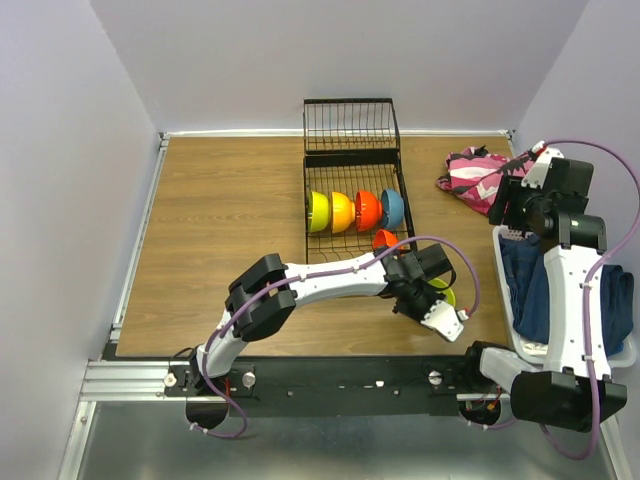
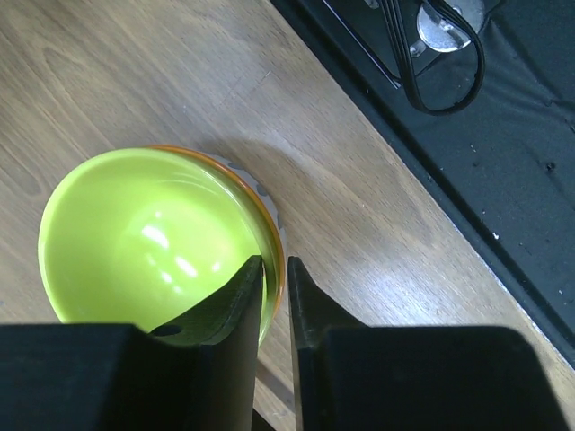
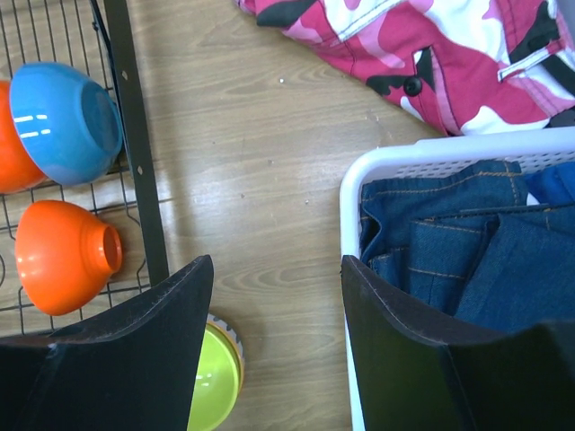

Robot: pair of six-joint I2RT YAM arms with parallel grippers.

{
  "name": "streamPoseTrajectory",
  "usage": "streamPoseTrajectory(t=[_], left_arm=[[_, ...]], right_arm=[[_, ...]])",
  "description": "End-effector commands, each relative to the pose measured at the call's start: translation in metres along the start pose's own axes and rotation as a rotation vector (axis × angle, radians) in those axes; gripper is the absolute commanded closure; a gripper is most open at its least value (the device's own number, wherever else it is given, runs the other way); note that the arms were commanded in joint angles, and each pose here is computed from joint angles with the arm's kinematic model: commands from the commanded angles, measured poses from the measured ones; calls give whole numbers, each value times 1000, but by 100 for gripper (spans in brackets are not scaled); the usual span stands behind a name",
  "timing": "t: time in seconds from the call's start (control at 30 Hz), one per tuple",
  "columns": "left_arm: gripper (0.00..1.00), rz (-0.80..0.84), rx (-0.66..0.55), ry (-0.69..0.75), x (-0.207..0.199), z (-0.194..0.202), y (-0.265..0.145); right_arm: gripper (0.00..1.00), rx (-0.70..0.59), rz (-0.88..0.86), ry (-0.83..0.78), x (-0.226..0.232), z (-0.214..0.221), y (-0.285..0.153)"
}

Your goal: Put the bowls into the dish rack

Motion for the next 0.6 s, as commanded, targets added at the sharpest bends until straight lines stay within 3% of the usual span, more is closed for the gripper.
streamPoseTrajectory(t=[0.0,0.13,0.3,0.57], left_arm=[[76,-4,1,-15,3,-3,5],[80,-6,3,-27,4,-2,6],[99,-1,-19,-32,5,-13,0],[100,-63,-136,-29,8,-62,-48]], right_arm=[[33,-10,-7,7,1,4,-2],[33,-11,-8,8,2,6,-3],[33,-17,-4,11,1,4,-5],[33,-51,13,7,-3,-16,-14]])
Point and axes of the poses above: each gripper's point midway between its finger pads, its own y axis out along the fingers, its own x axis along the line the jaws close on, z = x × y, the point moved 2 cm from there along -y, back along the fingers, and after that the axes turned 9 degrees about -y, right-handed, at the moved point
